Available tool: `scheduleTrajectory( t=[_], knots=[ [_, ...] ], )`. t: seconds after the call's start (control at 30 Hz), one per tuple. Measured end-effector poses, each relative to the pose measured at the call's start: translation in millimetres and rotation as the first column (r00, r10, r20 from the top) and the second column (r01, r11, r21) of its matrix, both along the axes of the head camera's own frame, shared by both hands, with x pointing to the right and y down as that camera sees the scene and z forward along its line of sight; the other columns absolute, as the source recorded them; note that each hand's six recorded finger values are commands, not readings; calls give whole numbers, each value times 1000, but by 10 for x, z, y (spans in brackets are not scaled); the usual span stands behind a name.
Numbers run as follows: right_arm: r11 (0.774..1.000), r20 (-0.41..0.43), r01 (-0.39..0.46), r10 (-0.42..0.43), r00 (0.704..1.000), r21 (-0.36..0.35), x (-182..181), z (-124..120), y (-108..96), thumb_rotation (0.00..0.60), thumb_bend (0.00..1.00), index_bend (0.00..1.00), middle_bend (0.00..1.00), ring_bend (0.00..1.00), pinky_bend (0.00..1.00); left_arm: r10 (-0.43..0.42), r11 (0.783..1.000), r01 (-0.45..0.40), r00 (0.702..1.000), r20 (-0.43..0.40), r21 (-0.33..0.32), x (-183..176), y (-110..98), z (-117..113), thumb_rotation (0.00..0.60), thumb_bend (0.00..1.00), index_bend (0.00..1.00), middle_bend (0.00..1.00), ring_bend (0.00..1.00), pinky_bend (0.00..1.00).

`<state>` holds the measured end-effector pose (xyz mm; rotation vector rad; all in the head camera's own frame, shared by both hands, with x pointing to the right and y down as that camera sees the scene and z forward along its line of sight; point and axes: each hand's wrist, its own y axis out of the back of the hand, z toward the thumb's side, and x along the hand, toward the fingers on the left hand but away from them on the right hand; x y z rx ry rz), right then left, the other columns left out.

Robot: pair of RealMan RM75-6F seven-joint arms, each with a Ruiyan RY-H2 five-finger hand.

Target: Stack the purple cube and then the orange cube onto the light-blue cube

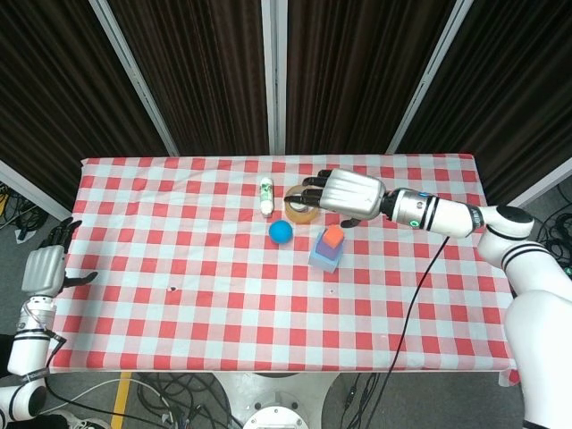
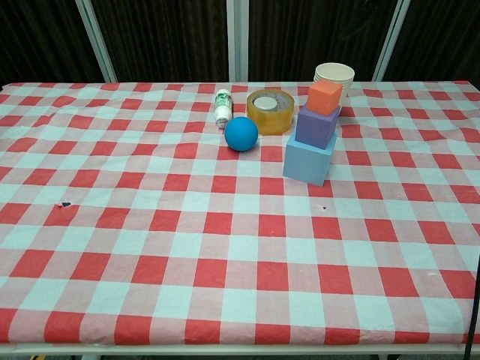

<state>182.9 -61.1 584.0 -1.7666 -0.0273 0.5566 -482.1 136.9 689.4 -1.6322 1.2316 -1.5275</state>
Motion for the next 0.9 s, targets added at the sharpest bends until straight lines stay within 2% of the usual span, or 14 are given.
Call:
scheduleTrajectory(
  t=[0.07,0.17,0.3,0.4,0.47,0.5,0.53,0.6,0.63,0.67,0.73,0.8,0.9],
  knots=[
    [997,44,-81,81,996,-14,137,-81,24,600,191,13,262,135,337,8,1000,-8,1000,-6,7,27,-5,-23,600,106,173,174,127,254],
    [979,72,-202,204,976,-29,403,-161,132,600,194,24,241,83,291,23,1000,-22,1000,-13,19,67,-13,-63,600,106,173,174,127,254],
    [933,62,-360,358,932,16,771,-181,361,600,189,26,197,47,247,44,999,-43,999,-21,30,123,-14,-106,600,106,174,174,127,254],
    [852,23,-512,513,858,106,1166,-152,521,600,188,27,173,34,199,62,997,-61,998,-25,44,172,-17,-146,600,106,176,174,127,255],
    [759,-18,-635,643,765,141,1461,-84,720,600,187,27,162,28,180,78,996,-77,996,-30,51,219,-15,-167,600,106,178,174,127,254],
    [710,-40,-689,700,713,146,1589,-43,837,600,186,27,159,25,169,86,995,-84,996,-32,52,242,-13,-172,600,106,178,174,127,254],
    [637,-75,-757,770,634,147,1764,21,1022,600,184,27,157,21,155,94,994,-92,995,-34,52,265,-9,-174,600,106,178,174,127,254],
    [524,-133,-840,851,508,142,2008,135,1342,600,180,28,155,16,137,117,992,-115,993,-35,51,318,0,-178,600,106,179,174,127,254],
    [459,-169,-878,884,436,138,2129,216,1556,600,178,29,150,11,125,127,991,-125,991,-34,52,341,4,-182,600,106,179,174,127,254],
    [422,-191,-896,899,394,136,2188,279,1699,600,177,29,144,6,113,140,989,-138,990,-33,53,370,10,-188,600,106,179,174,127,254],
    [379,-221,-917,912,346,128,2202,409,1927,600,176,25,132,0,88,155,987,-153,987,-32,56,403,13,-203,600,106,184,174,127,254],
    [375,-220,-919,913,343,120,2144,471,2014,600,176,23,127,0,79,168,984,-166,985,-30,61,425,14,-220,600,106,189,176,127,255],
    [388,-189,-915,912,363,112,2018,517,2061,600,176,23,127,0,78,184,981,-182,983,-26,67,446,14,-240,600,106,193,183,127,256]
  ],
)
